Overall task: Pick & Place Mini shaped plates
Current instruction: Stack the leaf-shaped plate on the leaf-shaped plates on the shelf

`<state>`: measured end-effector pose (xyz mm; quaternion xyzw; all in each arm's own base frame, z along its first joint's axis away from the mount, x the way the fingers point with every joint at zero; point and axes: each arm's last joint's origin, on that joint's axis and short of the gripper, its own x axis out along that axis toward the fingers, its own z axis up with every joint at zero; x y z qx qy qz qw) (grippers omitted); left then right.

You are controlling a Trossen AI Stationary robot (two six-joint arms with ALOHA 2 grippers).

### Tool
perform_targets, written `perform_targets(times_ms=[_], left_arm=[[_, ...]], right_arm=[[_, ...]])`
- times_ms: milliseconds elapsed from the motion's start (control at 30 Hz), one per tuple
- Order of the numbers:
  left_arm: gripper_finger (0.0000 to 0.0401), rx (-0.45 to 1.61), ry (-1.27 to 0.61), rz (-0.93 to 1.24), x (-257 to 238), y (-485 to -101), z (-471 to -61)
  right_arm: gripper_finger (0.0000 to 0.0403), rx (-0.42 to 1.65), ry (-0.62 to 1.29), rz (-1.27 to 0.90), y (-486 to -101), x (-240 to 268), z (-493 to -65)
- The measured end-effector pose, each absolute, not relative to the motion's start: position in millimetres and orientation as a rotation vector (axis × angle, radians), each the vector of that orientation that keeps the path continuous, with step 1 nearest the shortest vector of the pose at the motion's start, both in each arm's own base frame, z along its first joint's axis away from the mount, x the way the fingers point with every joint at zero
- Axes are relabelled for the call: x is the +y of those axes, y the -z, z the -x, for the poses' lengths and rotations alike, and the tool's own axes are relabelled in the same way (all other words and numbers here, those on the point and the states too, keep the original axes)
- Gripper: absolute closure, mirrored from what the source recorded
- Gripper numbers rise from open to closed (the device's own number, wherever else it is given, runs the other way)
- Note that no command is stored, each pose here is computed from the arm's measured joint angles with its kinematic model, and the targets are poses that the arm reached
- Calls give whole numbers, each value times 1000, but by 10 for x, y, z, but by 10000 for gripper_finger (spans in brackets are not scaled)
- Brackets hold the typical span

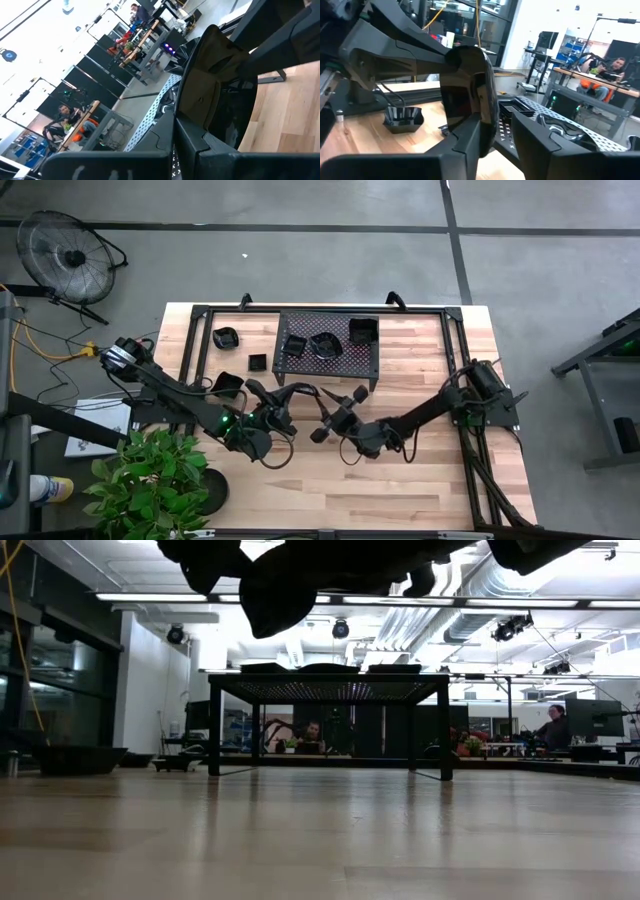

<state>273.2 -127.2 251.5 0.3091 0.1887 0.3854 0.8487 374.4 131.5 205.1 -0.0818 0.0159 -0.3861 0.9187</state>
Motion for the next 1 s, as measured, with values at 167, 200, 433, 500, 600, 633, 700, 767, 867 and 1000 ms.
perform_targets(times_ms=[167, 200, 433, 500, 600, 633, 700, 767, 867, 1000], left_arm=[[401, 400, -807, -654, -1276, -2503, -2738], [401, 400, -802, -652, -1276, -2503, -2739], [401, 399, -801, -650, -1277, -2502, -2739], [401, 400, -805, -652, -1276, -2502, -2738], [401, 400, -804, -653, -1276, -2500, -2737], [401, 401, -800, -652, -1276, -2499, -2738], [400, 401, -795, -652, -1277, -2499, -2739], [400, 402, -788, -653, -1279, -2498, -2740], [400, 418, -773, -685, -1280, -2496, -2742], [381, 455, -725, -769, -1287, -2494, -2747]], right_arm=[[328, 38, 811, 172, -2050, 1335, -3730], [335, 38, 810, 172, -2050, 1336, -3730], [375, 31, 777, 170, -2050, 1325, -3744], [385, 28, 768, 168, -2049, 1310, -3752], [398, 30, 777, 168, -2049, 1290, -3755], [399, 31, 780, 169, -2049, 1288, -3756], [400, 32, 784, 170, -2049, 1290, -3754], [401, 34, 784, 173, -2048, 1295, -3751], [402, 32, 785, 169, -2048, 1292, -3752], [402, 32, 782, 168, -2047, 1293, -3753]])
